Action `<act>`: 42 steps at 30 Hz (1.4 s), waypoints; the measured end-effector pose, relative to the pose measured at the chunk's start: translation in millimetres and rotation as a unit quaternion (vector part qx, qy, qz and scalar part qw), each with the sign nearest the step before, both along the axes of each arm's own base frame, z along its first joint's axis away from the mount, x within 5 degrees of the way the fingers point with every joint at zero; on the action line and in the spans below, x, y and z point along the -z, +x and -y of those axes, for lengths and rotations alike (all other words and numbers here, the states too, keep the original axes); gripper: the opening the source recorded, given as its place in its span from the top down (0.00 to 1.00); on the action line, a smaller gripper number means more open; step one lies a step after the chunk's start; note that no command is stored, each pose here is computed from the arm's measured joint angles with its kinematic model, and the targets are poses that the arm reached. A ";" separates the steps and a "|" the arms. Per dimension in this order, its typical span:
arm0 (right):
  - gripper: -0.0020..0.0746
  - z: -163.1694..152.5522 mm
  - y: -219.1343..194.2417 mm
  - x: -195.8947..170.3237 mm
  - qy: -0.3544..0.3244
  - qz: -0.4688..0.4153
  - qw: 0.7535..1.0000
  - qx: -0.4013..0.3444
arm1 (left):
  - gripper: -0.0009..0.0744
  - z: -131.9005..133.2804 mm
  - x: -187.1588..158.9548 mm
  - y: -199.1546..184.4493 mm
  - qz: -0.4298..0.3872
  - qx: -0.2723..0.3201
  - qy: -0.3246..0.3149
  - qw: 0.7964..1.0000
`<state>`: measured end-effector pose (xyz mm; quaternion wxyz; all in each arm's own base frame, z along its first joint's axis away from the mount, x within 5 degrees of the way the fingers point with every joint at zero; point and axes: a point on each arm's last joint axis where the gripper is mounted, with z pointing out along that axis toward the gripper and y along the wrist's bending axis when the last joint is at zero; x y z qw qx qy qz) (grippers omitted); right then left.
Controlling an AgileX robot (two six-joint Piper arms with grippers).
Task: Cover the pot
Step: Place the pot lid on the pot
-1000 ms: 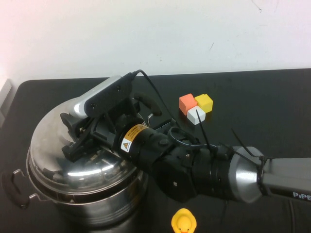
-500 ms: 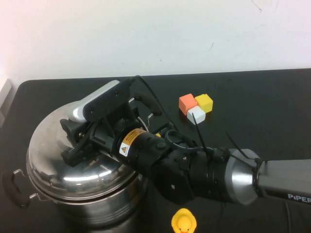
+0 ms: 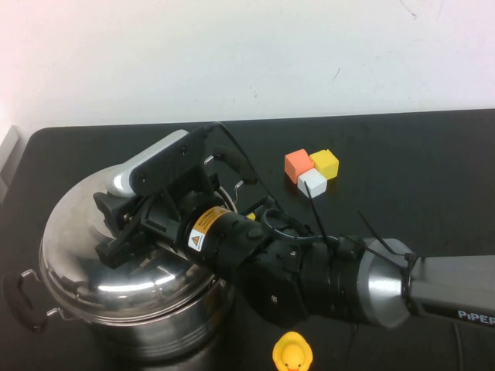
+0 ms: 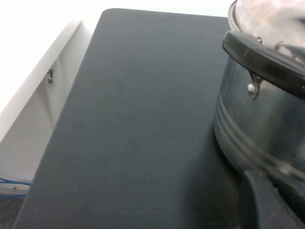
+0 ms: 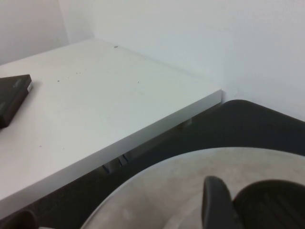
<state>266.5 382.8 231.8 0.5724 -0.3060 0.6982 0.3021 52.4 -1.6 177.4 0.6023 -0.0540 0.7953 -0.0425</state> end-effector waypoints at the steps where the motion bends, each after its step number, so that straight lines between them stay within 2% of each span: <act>1: 0.53 0.0 0.0 0.1 0.000 0.000 1.000 0.000 | 0.99 0.0 0.0 0.0 0.000 0.000 0.000 1.000; 42: 0.53 3.4 -2.2 -2.3 -0.039 -0.027 0.999 0.001 | 0.99 0.0 0.0 0.0 0.000 0.000 0.000 1.000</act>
